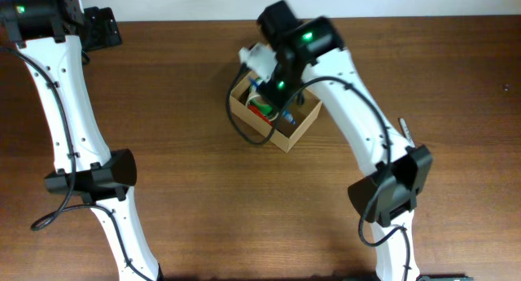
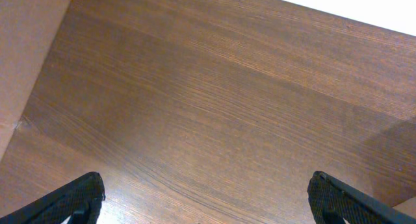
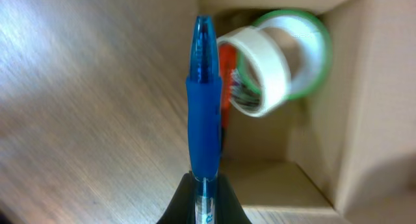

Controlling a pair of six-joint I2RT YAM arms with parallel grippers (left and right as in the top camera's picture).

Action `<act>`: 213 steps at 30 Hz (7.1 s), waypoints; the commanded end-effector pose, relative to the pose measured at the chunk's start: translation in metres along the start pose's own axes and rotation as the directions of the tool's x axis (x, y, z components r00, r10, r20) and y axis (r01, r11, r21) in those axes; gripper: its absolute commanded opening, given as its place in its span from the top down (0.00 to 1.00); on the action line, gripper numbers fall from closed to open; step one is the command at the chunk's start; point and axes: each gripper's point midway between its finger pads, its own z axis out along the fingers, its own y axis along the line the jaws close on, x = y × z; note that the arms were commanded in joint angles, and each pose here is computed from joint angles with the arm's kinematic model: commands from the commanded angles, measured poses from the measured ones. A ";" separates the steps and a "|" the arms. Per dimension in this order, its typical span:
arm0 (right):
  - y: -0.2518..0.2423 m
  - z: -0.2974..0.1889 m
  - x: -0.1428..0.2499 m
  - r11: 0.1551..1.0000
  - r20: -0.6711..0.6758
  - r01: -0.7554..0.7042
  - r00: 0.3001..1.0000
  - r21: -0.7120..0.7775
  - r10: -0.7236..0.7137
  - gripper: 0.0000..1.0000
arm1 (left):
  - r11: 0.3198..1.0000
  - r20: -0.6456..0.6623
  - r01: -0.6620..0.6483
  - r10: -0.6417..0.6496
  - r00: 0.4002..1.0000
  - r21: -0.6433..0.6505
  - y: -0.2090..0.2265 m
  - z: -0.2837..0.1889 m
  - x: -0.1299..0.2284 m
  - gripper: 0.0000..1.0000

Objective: Pack container
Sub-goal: 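Carry the blue pen into the box and open the right gripper, then move the right gripper to the black Sharpie and grasp it, then carry the Sharpie into the box and release it beside the pen, then lift the right gripper out of the box and move it back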

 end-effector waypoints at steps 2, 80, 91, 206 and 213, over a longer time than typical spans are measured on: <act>0.005 0.045 0.016 0.998 -0.088 0.065 0.994 -0.027 -0.067 0.96 | 1.000 0.014 -0.002 0.002 1.000 0.002 0.004 -0.008 -0.001 0.00; -0.212 0.046 0.342 0.621 0.012 -0.733 0.649 0.277 0.761 0.36 | 1.000 0.014 -0.002 0.002 1.000 0.002 0.004 -0.008 -0.001 0.00; -0.208 0.074 0.347 0.633 -0.044 -0.738 0.643 0.233 0.765 0.36 | 1.000 0.014 -0.002 0.002 1.000 0.002 0.004 -0.008 -0.001 0.00; -0.058 -0.160 0.013 0.890 0.378 -0.326 0.905 0.320 0.195 0.51 | 1.000 0.014 -0.002 0.002 1.000 0.002 0.004 -0.008 -0.001 0.00; -0.134 -0.247 0.119 0.651 0.584 -0.699 0.672 0.297 0.455 0.55 | 1.000 0.048 0.006 -0.007 0.999 0.008 0.002 -0.008 -0.010 0.00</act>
